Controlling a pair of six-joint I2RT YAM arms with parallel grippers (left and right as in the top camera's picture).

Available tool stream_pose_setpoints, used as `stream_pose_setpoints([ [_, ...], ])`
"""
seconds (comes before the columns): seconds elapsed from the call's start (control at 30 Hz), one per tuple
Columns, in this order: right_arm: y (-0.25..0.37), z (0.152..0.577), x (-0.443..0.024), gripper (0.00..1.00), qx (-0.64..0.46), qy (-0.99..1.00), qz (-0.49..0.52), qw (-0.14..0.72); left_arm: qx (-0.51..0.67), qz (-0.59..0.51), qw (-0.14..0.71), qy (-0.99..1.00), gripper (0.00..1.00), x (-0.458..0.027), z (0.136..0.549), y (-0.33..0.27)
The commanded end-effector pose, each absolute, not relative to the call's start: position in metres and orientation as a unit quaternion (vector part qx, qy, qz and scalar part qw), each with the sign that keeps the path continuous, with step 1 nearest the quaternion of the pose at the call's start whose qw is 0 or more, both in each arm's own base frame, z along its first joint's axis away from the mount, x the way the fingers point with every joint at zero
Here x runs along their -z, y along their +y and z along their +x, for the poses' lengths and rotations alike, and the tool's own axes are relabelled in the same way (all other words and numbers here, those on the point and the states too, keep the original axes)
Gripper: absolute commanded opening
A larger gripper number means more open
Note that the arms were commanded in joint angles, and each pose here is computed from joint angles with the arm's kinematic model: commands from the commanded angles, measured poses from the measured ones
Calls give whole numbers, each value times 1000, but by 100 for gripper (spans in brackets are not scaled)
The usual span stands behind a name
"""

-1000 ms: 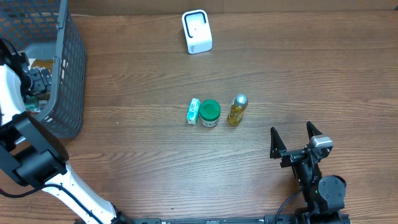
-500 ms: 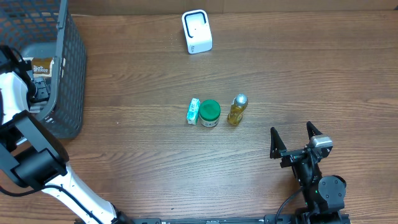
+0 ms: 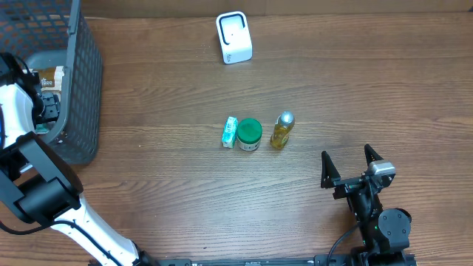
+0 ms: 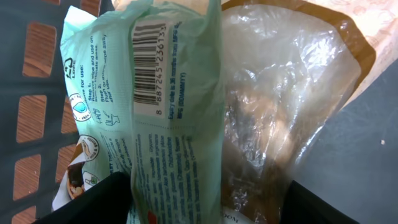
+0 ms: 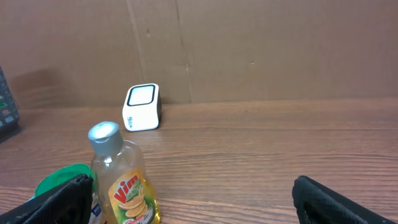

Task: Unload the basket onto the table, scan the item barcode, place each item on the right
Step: 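Position the left gripper over the mint-green wipes pack in the basket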

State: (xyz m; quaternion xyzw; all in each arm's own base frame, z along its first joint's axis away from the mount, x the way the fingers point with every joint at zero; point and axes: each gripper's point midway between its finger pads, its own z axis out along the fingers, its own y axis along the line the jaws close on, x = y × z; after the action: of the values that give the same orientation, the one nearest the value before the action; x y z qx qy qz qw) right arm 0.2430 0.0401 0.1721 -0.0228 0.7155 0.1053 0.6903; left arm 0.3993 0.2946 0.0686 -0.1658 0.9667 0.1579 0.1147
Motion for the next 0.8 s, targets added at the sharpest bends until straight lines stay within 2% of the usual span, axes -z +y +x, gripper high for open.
stream_pose_setpoints([
  [0.0, 39, 243, -170, 100, -100, 714, -23, 692, -116, -169, 100, 974, 68, -47, 402, 277],
  [0.37, 39, 243, -170, 100, -100, 714, -23, 692, -121, -185, 110, 969, 86, -59, 407, 280],
  [0.4, 39, 243, -170, 100, -100, 714, -23, 692, -122, -187, 114, 968, 91, -66, 409, 282],
  [0.5, 39, 243, -170, 100, -100, 714, -23, 692, -123, -201, 127, 963, 100, -81, 415, 285],
  [0.63, 39, 243, -170, 100, -100, 714, -23, 692, -127, -204, 137, 961, 100, -98, 420, 288],
  [0.77, 39, 243, -170, 100, -100, 714, -23, 692, -122, -207, 126, 962, 100, -94, 415, 285],
])
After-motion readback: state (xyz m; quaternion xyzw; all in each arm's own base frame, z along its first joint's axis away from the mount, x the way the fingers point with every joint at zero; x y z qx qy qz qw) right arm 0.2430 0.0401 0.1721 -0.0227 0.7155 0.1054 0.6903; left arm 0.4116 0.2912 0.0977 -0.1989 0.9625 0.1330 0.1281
